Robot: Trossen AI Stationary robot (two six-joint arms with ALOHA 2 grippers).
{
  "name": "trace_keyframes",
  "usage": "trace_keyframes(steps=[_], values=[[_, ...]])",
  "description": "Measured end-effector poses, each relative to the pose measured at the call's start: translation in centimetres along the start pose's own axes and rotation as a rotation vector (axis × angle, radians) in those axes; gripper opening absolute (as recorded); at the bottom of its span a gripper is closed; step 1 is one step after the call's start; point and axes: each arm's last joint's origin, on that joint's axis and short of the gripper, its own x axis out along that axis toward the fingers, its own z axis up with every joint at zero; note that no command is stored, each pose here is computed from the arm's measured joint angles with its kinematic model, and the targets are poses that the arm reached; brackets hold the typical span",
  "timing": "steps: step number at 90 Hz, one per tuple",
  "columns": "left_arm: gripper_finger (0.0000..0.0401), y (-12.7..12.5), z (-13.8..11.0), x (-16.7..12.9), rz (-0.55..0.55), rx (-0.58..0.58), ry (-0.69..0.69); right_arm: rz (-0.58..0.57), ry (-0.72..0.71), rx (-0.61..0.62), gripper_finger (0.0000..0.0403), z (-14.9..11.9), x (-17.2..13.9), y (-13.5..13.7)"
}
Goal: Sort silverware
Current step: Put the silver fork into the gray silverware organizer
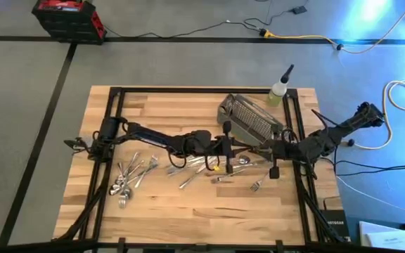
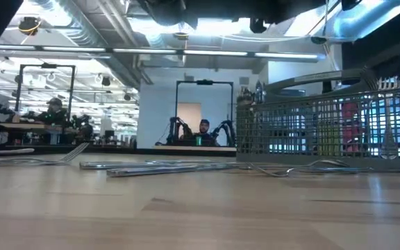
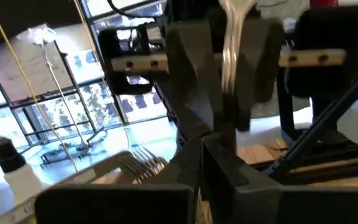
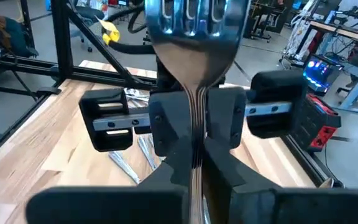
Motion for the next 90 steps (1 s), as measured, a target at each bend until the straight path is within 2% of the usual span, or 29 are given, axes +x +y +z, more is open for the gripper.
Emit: trace_keyframes(steps=[39, 50, 65, 76, 90], values=[[0.0000, 0.1, -0.3, 0.1, 0.022, 0.022, 0.045, -0.033, 0.028, -0.011, 0.0001, -0.3, 0.4, -0.1], [0.0000, 0.3, -0.7, 0.1, 0.046, 0.048, 0.093, -0.048, 0.064, 0.074, 0.0001, -0.7, -0.4, -0.6], [0.0000, 1.5, -1.6, 0.1, 0.083, 0.049, 0.161, -0.230, 0.215, 0.183, 0.0001, -2.8, -1.2, -1.4], [0.0000, 2.5, -2.2, 0.2, 0.100, 0.030, 0.199, -0.384, 0.243, 0.289, 0.0001, -3.7, -1.6, -2.0], [0.0000, 2.9, -2.7, 0.2, 0.104, 0.030, 0.235, -0.494, 0.313, 0.390, 0.0001, -4.8, -2.6, -2.6]])
